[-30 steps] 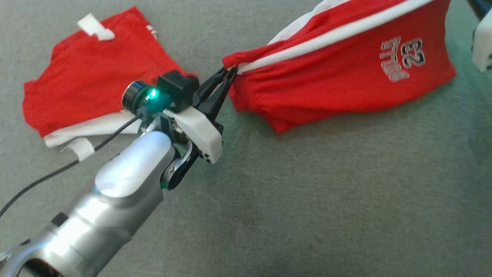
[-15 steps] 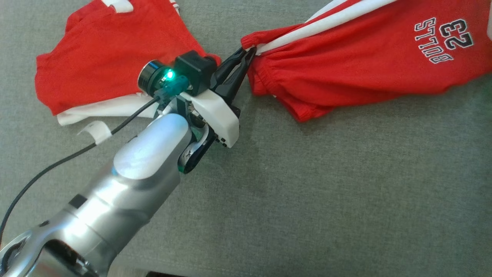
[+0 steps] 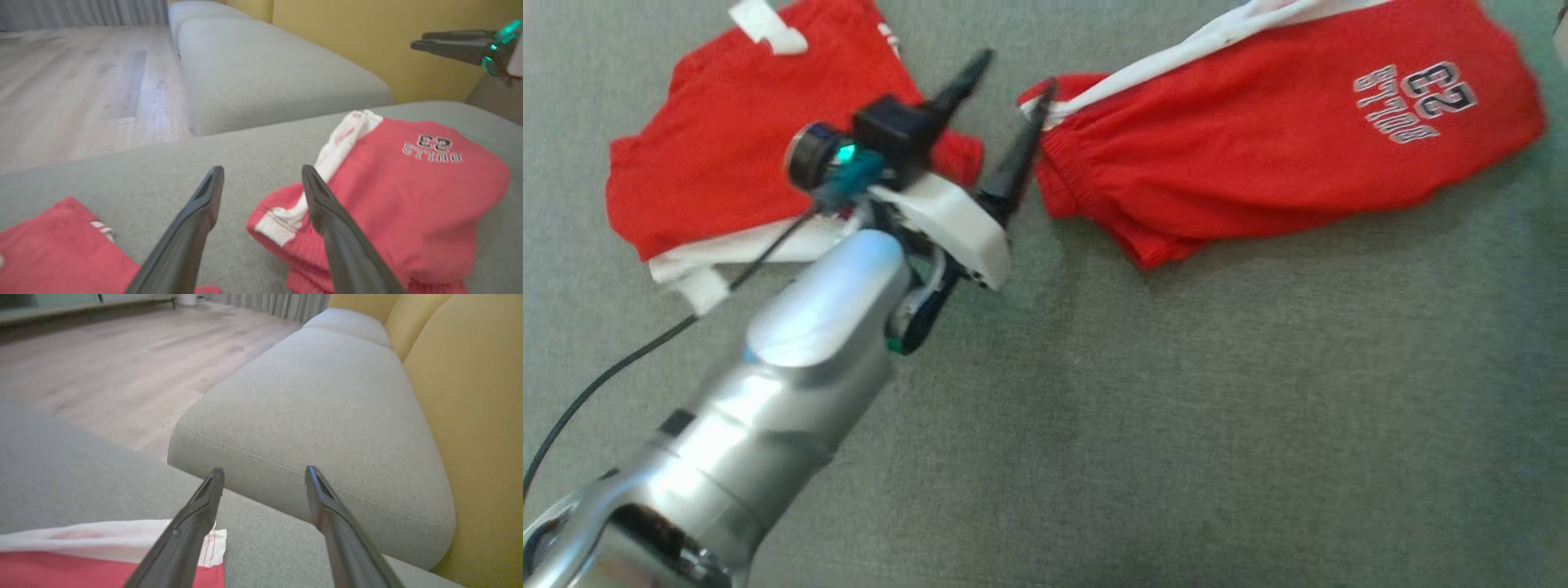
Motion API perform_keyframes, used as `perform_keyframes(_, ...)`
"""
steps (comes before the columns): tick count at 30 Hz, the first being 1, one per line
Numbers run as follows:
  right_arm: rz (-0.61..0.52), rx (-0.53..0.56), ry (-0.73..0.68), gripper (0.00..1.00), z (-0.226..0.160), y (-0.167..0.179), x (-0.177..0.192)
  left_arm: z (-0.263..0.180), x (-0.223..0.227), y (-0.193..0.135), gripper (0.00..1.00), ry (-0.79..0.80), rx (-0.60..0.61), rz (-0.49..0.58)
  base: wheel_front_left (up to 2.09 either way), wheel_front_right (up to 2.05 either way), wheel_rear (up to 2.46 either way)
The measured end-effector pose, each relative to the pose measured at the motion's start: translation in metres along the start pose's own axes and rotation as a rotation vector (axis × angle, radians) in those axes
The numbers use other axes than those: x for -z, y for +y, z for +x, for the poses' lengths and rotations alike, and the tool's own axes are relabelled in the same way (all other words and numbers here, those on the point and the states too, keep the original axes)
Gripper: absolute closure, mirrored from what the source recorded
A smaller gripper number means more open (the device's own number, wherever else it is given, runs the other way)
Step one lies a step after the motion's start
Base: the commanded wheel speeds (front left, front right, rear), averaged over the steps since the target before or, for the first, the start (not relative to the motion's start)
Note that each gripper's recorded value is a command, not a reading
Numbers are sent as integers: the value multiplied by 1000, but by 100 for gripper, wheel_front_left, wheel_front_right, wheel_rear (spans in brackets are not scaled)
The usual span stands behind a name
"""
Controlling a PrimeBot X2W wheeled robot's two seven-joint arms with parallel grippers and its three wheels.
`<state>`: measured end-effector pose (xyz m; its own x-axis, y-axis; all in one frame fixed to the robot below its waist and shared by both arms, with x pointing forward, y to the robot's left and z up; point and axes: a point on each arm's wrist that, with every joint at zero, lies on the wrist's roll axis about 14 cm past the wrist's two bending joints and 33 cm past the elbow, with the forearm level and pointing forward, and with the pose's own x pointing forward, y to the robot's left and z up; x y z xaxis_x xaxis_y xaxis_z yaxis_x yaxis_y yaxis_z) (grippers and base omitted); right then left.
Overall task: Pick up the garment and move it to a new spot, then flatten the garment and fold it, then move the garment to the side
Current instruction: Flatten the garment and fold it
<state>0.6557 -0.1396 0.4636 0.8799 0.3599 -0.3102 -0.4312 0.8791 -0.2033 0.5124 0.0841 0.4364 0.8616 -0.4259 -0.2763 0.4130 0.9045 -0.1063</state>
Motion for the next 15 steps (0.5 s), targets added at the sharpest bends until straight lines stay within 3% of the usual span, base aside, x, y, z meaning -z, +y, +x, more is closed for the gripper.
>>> perform_keyframes(7, 108, 18, -145, 0, -45, 5, -28, -27, -37, 21, 0, -140, -107, -26, 0, 0, 0)
perform_keyframes(15, 187, 65, -255, 0, -103, 8, -54, -67, -63, 10, 0, -265, -141, -81, 0, 0, 0)
